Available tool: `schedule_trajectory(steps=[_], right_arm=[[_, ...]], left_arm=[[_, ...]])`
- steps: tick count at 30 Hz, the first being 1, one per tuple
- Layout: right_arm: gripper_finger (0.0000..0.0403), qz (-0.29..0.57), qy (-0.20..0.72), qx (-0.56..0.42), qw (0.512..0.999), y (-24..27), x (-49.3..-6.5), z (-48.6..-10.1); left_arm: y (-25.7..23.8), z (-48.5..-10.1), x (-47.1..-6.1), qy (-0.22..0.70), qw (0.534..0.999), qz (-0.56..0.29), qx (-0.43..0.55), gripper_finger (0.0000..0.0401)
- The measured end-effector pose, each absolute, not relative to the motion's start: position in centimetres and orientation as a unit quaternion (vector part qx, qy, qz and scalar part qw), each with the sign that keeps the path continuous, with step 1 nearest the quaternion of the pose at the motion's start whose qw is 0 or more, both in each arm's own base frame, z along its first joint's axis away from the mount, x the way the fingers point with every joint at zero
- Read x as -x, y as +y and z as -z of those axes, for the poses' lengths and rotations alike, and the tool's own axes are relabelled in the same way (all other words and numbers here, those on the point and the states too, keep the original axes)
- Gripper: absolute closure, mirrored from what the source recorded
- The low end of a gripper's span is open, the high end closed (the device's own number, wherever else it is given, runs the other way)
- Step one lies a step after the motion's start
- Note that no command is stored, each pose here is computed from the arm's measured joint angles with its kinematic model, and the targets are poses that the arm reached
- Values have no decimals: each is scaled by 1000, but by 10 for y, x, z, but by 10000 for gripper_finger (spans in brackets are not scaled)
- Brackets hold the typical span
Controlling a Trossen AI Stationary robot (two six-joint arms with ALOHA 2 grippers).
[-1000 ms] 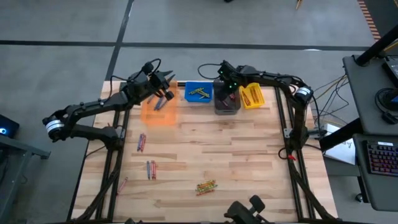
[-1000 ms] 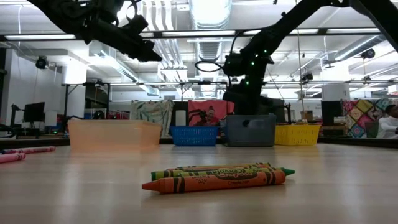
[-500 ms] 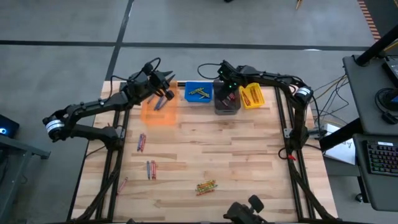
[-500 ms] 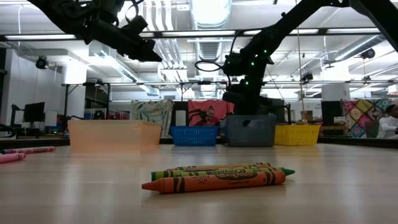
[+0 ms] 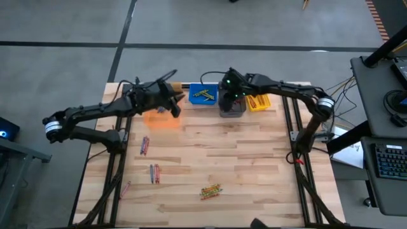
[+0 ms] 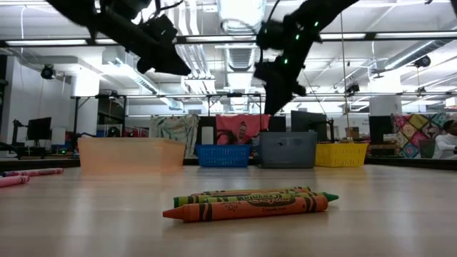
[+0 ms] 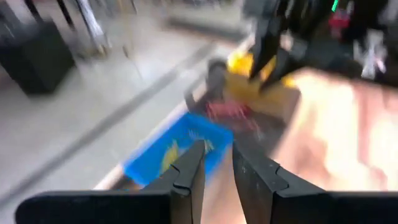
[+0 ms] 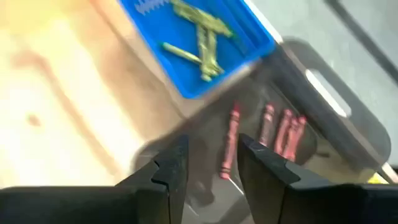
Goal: Sort crayons
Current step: Put the red crayon into the black bin
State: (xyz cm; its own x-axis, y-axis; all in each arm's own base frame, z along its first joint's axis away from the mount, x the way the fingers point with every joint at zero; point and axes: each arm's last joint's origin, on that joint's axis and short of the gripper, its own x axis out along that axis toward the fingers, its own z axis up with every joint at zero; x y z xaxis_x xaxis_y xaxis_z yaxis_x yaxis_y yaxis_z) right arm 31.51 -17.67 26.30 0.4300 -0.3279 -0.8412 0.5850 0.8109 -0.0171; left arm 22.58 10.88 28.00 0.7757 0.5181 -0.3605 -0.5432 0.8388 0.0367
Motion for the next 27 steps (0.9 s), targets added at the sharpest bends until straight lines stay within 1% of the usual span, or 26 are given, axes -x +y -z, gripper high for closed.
schedule_trajectory(steps=[3, 7, 10, 13, 16, 19, 23, 27], right_arm=[[284, 260, 421, -116, 861, -161, -309, -284], [293, 279, 326, -83, 900, -155, -297, -322], [301, 331, 246, -62, 909, -156, -290, -346], [309, 350, 214, -57, 910, -154, -284, -356], [316, 338, 224, -83, 910, -144, -281, -353], [324, 319, 238, -98, 912, -125, -283, -343], [332, 291, 254, -123, 914, -97, -285, -322], [335, 287, 259, -134, 913, -72, -287, -304]], left_arm=[[98, -291, -225, 262, 917, -291, 76, 337], [90, -300, -220, 359, 865, -329, 118, 337], [86, -299, -215, 416, 834, -335, 137, 337], [82, -290, -211, 461, 803, -344, 156, 337], [78, -279, -207, 492, 770, -364, 178, 337], [73, -266, -203, 502, 744, -398, 187, 337], [62, -246, -199, 519, 728, -403, 192, 337], [48, -229, -194, 534, 714, -407, 200, 336]])
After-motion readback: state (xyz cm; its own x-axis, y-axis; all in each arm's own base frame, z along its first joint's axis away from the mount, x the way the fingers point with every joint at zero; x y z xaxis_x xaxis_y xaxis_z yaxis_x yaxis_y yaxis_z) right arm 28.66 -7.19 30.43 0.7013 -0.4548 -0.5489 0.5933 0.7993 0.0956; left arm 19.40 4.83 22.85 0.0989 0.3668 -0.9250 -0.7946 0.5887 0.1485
